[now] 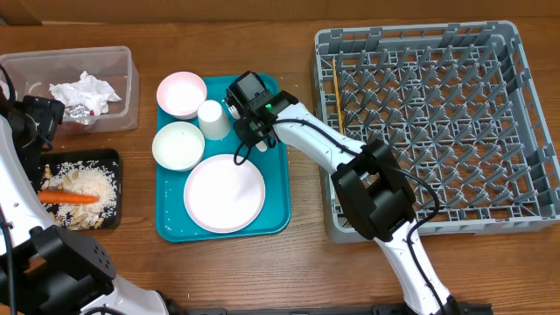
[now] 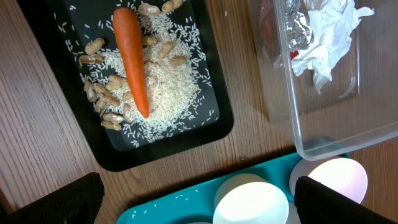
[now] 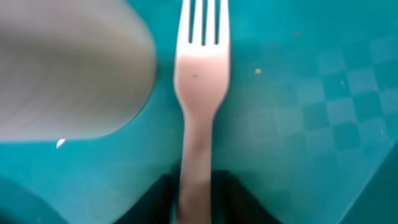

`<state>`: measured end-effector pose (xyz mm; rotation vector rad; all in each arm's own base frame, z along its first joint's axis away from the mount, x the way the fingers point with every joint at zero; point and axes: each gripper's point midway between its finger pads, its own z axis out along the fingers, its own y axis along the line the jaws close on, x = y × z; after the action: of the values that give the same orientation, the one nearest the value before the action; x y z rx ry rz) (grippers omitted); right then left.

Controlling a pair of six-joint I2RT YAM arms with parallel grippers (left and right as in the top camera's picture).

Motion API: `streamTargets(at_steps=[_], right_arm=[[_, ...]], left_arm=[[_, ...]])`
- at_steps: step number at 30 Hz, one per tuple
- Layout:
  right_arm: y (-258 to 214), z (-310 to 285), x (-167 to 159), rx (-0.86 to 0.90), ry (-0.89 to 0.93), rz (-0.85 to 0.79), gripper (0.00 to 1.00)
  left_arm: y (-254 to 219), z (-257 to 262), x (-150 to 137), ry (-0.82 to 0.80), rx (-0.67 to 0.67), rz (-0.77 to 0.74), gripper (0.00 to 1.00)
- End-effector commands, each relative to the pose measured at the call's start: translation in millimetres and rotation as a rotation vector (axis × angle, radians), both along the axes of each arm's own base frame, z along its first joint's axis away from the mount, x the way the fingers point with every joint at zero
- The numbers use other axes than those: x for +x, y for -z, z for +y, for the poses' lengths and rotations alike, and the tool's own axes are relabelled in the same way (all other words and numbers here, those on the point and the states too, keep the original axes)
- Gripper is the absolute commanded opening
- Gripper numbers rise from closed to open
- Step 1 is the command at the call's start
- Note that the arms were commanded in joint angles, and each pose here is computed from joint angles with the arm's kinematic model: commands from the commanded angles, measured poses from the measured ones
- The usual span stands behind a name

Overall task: Sort waste into correct bins and load items into the dishwasher rack
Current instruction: 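Return the right gripper to the tray and grasp the white plastic fork, then carry the fork into the dish rack and open the right gripper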

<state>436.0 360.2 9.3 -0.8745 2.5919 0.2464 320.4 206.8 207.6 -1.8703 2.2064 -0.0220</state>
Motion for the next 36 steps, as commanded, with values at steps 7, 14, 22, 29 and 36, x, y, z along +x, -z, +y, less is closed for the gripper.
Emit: streamTargets(at_steps=[7,14,22,29,36], right_arm=[[13,-18,7,-0.029,0.067,0.044,0.04],[-64,-34,37,0.092,0.175,-0.015,0.04],[-176,-98,62,0.219,0.308,-0.131,0.04],[-244,-147,60,0.329,0.354,-0.176,0.04],[-229,-209,66,0.228,0.491,-0.152,0.04]], left_arm=[[0,1,-1,-0.014,0.008,0.006,1.00],[0,1,-1,-0.014,0.008,0.006,1.00],[0,1,-1,-0.015,0.008,0.006,1.00],[0,1,-1,-0.014,0.008,0.006,1.00],[0,1,-1,-0.015,0.008,0.006,1.00]])
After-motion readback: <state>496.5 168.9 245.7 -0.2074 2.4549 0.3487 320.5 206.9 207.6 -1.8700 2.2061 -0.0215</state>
